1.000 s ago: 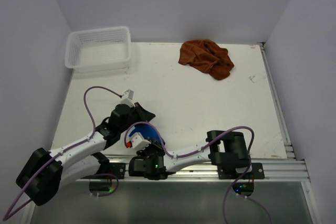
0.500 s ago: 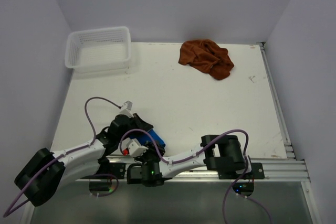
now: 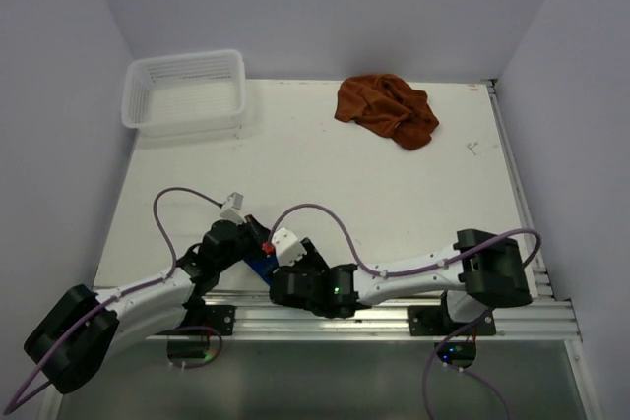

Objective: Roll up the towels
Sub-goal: Roll the towel

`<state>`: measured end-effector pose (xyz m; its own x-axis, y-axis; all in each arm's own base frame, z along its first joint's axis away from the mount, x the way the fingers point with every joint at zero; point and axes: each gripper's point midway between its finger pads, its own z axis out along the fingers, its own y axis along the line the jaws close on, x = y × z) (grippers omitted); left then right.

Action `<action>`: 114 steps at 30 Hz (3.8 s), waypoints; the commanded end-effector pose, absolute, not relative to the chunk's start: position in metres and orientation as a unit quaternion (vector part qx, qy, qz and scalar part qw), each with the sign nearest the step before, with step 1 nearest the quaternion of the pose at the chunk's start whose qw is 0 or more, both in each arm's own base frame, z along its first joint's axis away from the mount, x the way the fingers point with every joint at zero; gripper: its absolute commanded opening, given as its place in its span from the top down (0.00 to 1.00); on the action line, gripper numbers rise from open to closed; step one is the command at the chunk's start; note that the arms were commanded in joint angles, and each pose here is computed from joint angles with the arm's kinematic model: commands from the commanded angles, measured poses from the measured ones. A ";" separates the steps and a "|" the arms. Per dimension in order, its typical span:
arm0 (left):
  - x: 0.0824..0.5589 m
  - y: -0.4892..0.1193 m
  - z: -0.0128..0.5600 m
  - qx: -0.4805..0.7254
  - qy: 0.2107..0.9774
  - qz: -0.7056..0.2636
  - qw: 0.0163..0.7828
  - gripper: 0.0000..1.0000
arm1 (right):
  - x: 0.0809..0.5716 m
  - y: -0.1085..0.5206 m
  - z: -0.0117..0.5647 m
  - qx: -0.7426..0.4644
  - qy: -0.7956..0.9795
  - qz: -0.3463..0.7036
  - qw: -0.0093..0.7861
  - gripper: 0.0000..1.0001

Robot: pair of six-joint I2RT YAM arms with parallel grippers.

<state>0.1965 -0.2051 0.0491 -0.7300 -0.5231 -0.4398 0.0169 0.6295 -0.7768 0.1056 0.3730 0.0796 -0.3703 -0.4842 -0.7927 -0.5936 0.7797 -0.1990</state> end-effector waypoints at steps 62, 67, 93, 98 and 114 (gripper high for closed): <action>0.222 -0.204 0.110 -0.110 0.843 -0.354 0.389 0.58 | 0.138 0.376 0.064 -0.287 0.801 -0.045 0.523 0.73; 0.216 -0.208 0.114 -0.119 0.834 -0.384 0.378 0.58 | 0.130 0.384 0.062 -0.316 0.785 -0.070 0.529 0.70; 0.189 -0.196 0.048 -0.148 0.854 -0.375 0.328 0.58 | 0.107 0.395 0.086 -0.297 0.815 0.044 0.496 0.38; 0.186 -0.194 0.043 -0.148 0.857 -0.371 0.324 0.58 | 0.108 0.394 0.108 -0.279 0.824 0.135 0.474 0.29; 0.179 -0.185 0.037 -0.149 0.861 -0.363 0.325 0.58 | 0.113 0.412 0.062 -0.268 0.853 0.259 0.364 0.09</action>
